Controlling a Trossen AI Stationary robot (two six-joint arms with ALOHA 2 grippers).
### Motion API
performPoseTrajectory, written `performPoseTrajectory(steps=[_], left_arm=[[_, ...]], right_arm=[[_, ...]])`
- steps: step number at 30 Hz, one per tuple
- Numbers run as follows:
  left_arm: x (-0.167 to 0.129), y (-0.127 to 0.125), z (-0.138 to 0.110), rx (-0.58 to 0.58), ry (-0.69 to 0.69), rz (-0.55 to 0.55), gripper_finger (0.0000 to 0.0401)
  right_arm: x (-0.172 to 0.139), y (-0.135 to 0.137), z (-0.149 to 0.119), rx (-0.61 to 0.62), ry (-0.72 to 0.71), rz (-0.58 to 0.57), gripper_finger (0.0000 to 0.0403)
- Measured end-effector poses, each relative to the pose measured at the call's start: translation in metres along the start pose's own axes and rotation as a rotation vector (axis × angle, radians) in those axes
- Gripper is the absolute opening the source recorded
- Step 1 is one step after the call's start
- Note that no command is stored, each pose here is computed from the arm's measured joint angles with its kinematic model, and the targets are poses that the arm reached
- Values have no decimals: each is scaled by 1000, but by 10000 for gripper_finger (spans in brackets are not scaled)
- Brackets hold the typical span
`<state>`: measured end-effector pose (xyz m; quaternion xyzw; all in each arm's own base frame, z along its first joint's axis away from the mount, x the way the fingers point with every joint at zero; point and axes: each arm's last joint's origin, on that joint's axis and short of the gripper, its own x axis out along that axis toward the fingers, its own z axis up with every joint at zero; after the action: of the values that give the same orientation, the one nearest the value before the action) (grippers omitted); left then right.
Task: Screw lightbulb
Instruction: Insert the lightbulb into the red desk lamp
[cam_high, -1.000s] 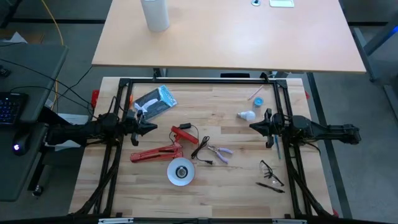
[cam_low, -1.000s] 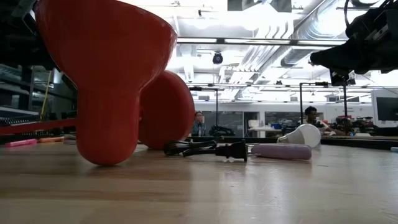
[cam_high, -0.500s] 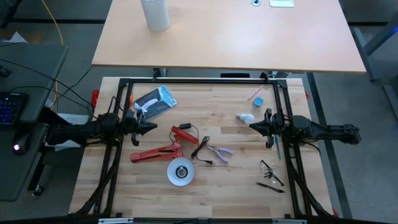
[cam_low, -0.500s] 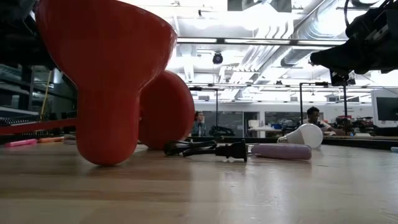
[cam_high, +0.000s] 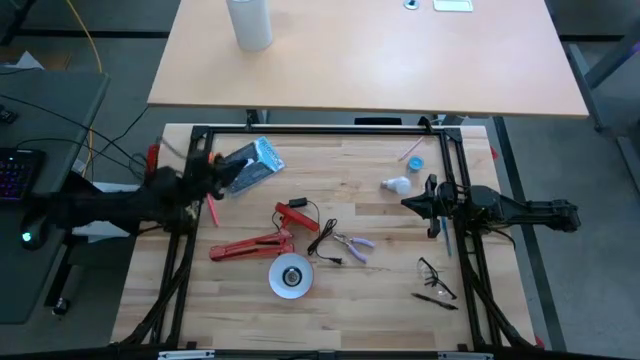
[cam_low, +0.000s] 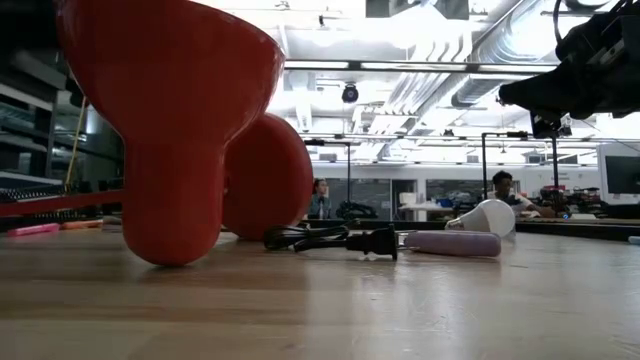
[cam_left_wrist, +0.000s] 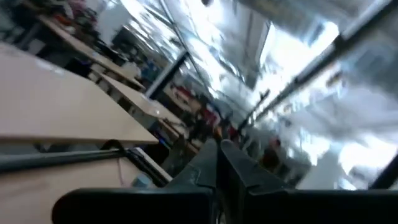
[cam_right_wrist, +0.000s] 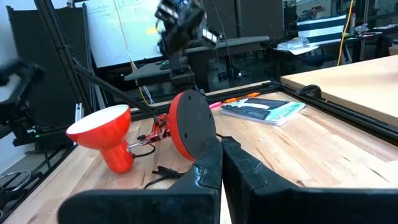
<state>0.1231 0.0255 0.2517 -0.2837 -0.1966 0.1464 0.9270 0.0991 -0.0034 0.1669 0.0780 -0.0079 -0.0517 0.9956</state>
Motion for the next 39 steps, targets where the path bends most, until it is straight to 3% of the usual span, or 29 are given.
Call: performPoseTrajectory(steps=[3,6,11,15,17,24,27,29,34,39], left_arm=[[38,-18,20,108,88,-40,7],[76,-28,38,157,193,-23,23],[130,-23,55,134,319,39,64],[179,-18,55,120,360,42,107],[207,-18,53,153,403,6,128],[298,6,22,432,652,14,182],[332,23,-1,494,709,-6,193],[350,35,-20,496,748,-24,197],[382,56,-78,473,833,-65,198],[390,58,-133,629,935,-172,198]], right_arm=[[0,0,0,-11,-1,-5,0],[0,-5,3,-135,-23,-146,0],[-1,-11,5,-447,7,-334,0],[-2,-14,7,-639,36,-379,0],[-2,-14,12,-535,-37,-380,0],[-18,-10,57,170,-650,-281,0],[-28,-13,70,436,-829,-344,0],[-29,-12,78,494,-839,-345,0],[-30,-7,96,437,-686,-298,0],[-35,-4,111,427,-574,-320,0]])
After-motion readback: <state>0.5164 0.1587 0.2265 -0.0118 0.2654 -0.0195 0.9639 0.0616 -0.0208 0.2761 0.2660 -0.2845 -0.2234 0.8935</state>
